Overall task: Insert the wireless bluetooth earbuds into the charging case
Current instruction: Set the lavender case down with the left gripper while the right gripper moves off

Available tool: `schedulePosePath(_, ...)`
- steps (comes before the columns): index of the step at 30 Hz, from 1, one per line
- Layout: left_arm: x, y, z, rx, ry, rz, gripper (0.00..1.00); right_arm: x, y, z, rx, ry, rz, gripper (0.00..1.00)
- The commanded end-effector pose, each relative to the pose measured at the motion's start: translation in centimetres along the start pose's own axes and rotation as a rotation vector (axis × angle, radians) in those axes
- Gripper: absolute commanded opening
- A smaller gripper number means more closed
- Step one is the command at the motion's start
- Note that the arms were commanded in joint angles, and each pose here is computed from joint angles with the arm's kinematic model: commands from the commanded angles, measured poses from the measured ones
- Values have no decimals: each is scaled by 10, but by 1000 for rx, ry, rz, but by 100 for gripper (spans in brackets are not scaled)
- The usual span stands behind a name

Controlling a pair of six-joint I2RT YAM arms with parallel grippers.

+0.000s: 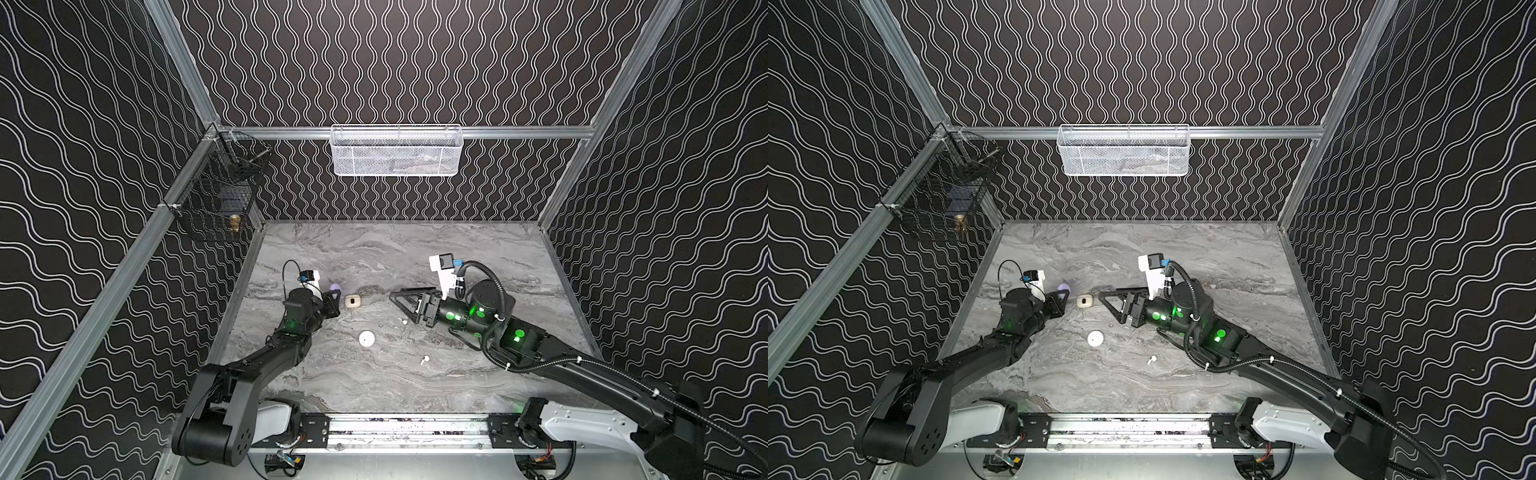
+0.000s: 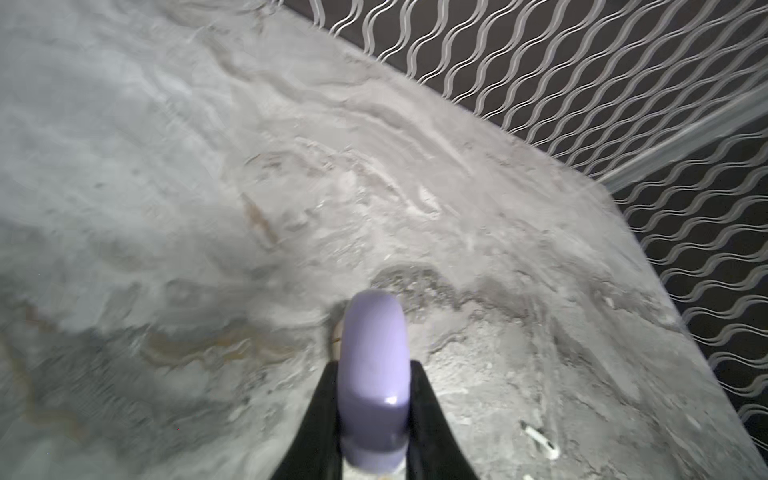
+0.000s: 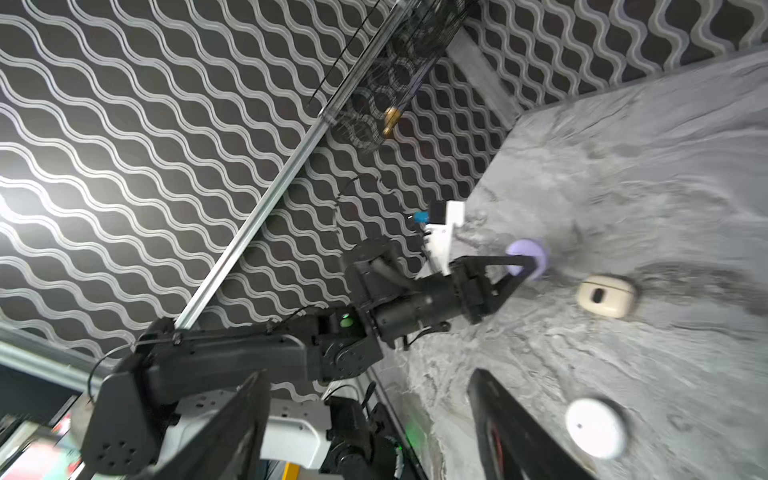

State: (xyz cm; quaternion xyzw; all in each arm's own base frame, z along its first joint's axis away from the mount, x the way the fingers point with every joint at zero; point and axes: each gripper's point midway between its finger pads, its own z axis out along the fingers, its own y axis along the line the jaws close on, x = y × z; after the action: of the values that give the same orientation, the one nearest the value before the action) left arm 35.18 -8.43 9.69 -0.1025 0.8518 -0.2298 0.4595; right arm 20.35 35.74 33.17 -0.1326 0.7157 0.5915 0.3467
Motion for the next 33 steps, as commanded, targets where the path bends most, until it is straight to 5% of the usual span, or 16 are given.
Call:
schedulePosePath(1,11,8,7,-28,63,-47,0,4,21,9,-122,59,26,68)
schedulePosePath(18,39,27,39,3,208,-167,1,0,14,0,-65,17,32,81)
schedulePosePath(26,37,30,37,-10,206,-141,46,-4,-33,-24,178,-72,-145,85)
schedulePosePath(33,30,32,30,-31,178,-126,73,55,-108,3,431,147,-215,86)
